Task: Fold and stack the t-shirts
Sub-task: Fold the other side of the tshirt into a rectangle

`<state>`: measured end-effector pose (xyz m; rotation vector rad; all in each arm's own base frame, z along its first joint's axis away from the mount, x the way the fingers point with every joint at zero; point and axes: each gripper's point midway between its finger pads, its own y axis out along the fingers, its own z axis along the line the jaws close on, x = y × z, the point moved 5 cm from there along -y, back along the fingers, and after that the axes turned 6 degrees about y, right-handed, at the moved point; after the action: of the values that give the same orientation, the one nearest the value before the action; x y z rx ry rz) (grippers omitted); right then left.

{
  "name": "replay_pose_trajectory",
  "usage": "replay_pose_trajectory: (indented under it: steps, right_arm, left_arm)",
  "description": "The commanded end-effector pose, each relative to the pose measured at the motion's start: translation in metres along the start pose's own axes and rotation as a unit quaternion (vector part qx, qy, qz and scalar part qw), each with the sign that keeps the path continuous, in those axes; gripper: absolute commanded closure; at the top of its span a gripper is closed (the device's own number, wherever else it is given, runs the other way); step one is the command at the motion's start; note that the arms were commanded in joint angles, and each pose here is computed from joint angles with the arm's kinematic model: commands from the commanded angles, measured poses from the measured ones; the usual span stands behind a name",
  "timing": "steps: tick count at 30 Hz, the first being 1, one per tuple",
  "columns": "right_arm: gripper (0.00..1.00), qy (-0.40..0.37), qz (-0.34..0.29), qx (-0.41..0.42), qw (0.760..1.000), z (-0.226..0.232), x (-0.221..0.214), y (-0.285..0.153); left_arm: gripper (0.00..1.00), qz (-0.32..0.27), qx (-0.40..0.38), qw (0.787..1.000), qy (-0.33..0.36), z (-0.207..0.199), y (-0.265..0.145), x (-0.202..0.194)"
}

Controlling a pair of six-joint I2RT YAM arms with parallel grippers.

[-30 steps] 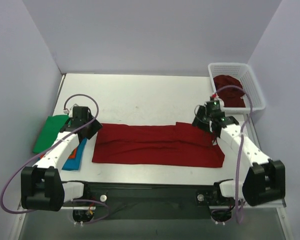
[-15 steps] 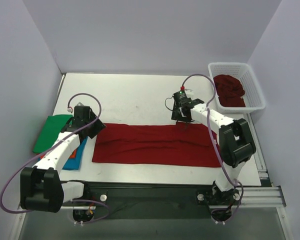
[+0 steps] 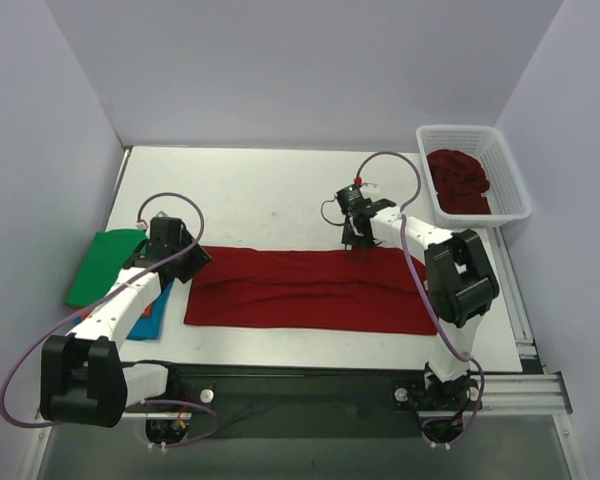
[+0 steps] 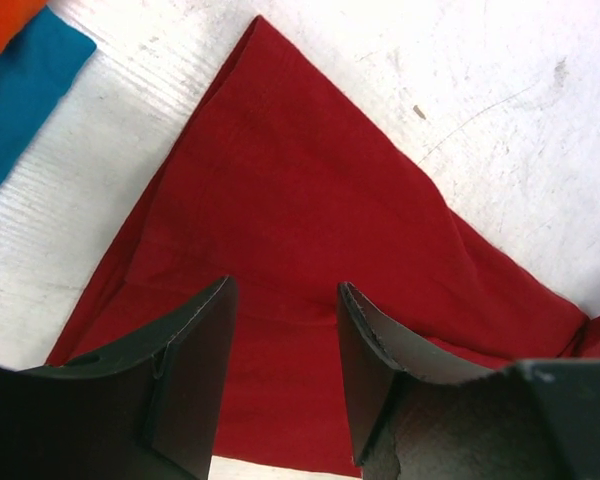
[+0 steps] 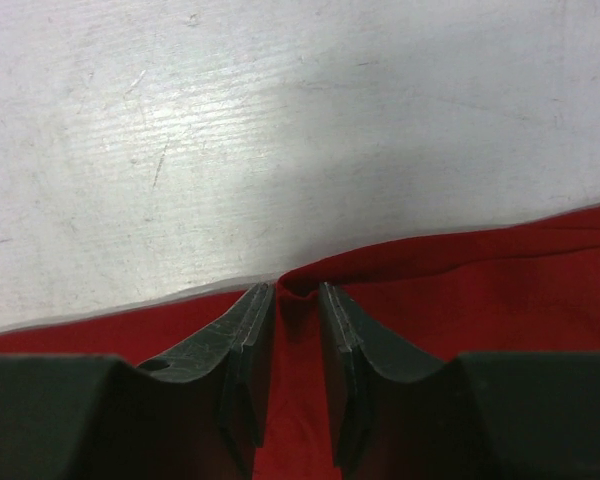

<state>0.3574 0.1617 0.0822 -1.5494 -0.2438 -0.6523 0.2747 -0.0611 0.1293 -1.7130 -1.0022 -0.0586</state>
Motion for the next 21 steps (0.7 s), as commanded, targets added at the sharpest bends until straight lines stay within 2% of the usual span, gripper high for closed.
replay_pose_trajectory:
  steps: [1,4,7,10,21]
  right_arm:
    - [0.76,0.006,-0.006,-0.023,1.0,-0.004,0.0,-0.005]
    - [0.89,0.013,-0.012,-0.02,1.0,-0.007,0.0,-0.012]
    - [0.97,0.019,-0.019,-0.017,0.999,-0.012,0.0,-0.021]
    - [1.0,0.026,-0.023,-0.009,0.999,-0.016,-0.005,-0.03]
    - [1.0,0.043,-0.041,0.004,0.998,-0.033,-0.031,-0.062]
  left_arm:
    - [0.45,-0.015,-0.019,1.0,0.005,-0.005,0.0,0.003]
    - [0.46,-0.012,-0.012,1.0,-0.001,-0.001,0.005,-0.001]
    - [0.46,-0.008,-0.008,1.0,-0.003,0.003,0.011,-0.006]
    - [0.47,0.001,0.004,1.0,-0.006,0.008,0.017,-0.011]
    - [0.53,-0.005,0.04,0.999,-0.017,0.02,0.026,-0.014]
